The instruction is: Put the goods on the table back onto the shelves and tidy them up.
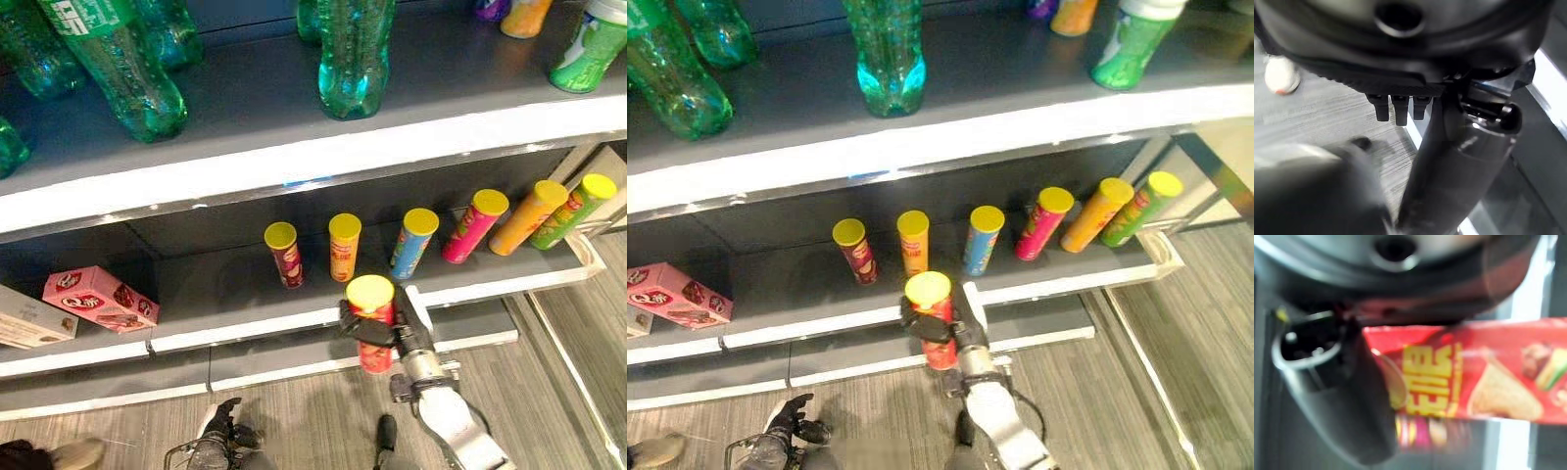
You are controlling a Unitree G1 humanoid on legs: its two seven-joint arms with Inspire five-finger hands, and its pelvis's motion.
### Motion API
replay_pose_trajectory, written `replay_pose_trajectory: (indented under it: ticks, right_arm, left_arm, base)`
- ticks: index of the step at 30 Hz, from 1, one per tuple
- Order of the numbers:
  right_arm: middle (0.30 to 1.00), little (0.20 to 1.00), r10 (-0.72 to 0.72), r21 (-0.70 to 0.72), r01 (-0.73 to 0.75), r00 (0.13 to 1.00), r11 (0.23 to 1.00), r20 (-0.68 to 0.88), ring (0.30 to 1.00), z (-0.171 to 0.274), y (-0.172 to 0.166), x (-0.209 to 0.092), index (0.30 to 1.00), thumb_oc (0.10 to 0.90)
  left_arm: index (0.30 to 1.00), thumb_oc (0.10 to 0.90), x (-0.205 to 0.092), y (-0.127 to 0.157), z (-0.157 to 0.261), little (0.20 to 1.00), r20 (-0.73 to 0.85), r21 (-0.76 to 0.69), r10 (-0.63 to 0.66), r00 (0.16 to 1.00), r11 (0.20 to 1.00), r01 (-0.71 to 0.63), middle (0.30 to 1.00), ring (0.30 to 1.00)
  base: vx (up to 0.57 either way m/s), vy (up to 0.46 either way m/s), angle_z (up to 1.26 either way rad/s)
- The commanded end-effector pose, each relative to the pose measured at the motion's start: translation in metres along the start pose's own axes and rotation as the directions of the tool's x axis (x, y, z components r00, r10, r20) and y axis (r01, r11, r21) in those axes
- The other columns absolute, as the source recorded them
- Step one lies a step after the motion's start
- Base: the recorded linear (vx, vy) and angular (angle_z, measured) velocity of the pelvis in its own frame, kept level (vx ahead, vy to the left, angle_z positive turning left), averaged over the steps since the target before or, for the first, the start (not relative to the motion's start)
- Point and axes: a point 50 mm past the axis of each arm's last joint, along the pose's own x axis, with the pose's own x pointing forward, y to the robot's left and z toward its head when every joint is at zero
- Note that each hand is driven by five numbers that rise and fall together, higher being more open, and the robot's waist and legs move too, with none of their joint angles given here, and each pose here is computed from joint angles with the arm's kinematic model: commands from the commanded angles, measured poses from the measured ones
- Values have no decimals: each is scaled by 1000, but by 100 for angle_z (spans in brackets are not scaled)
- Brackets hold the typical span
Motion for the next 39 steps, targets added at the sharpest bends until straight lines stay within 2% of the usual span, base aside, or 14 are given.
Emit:
replay_pose_trajectory:
  ticks: [1,7,10,16,21,22,23,25,29,32,35,39]
  right_arm:
    - [300,300,-16,83,-13,940,996,340,300,64,7,5,300,400]
    - [300,300,-42,92,9,929,996,369,300,72,9,8,300,400]
    - [300,300,-24,117,-21,928,993,372,300,74,20,9,300,400]
    - [300,300,33,180,-97,944,979,329,300,62,15,-8,300,400]
    - [300,300,44,150,-90,957,985,288,300,52,5,-15,300,400]
    - [300,300,46,129,-84,962,988,269,300,47,1,-14,300,400]
    - [300,300,68,136,-107,962,985,264,300,48,5,-18,300,400]
    - [300,300,87,111,-116,969,987,233,300,44,-4,-23,300,400]
    - [300,300,49,107,-74,974,992,220,300,42,-8,-24,300,400]
    - [300,300,10,59,-24,971,998,238,300,45,-15,-24,300,400]
    - [300,300,-17,62,-1,958,998,285,300,52,-9,-18,300,400]
    - [300,300,-24,59,6,952,998,304,300,56,-3,-16,300,400]
  left_arm:
    - [900,800,-2,7,-4,900,40,85,17,999,996,-21,900,900]
    - [900,800,1,26,6,900,79,24,66,995,997,-68,900,900]
    - [900,800,1,34,-5,900,16,-68,103,995,993,-101,900,900]
    - [900,800,1,19,-2,900,20,-37,40,999,999,-40,900,900]
    - [900,800,-3,8,-8,900,12,-80,20,1000,997,-19,900,900]
    - [900,800,-3,16,-16,900,-8,-89,6,1000,996,-7,900,900]
    - [900,800,3,17,-1,900,-10,-106,61,998,992,-62,900,900]
    - [900,800,1,13,-2,900,-7,-107,63,998,992,-64,900,900]
    - [900,800,-1,6,-9,900,-29,-15,40,999,999,-41,900,900]
    - [900,800,-3,14,-20,900,-49,7,50,998,999,-50,900,900]
    - [900,800,-2,25,-23,900,-72,-36,91,993,995,-94,900,900]
    - [900,800,-2,27,-26,900,-92,-59,104,990,992,-110,900,900]
  base:
    - [90,599,14]
    - [-17,358,0]
    - [-37,573,-37]
    - [-118,316,-99]
    - [30,7,44]
    - [-23,196,77]
    - [55,225,72]
    - [-84,235,39]
    - [96,403,23]
    - [14,597,46]
    - [-65,199,-13]
    - [-65,70,-16]
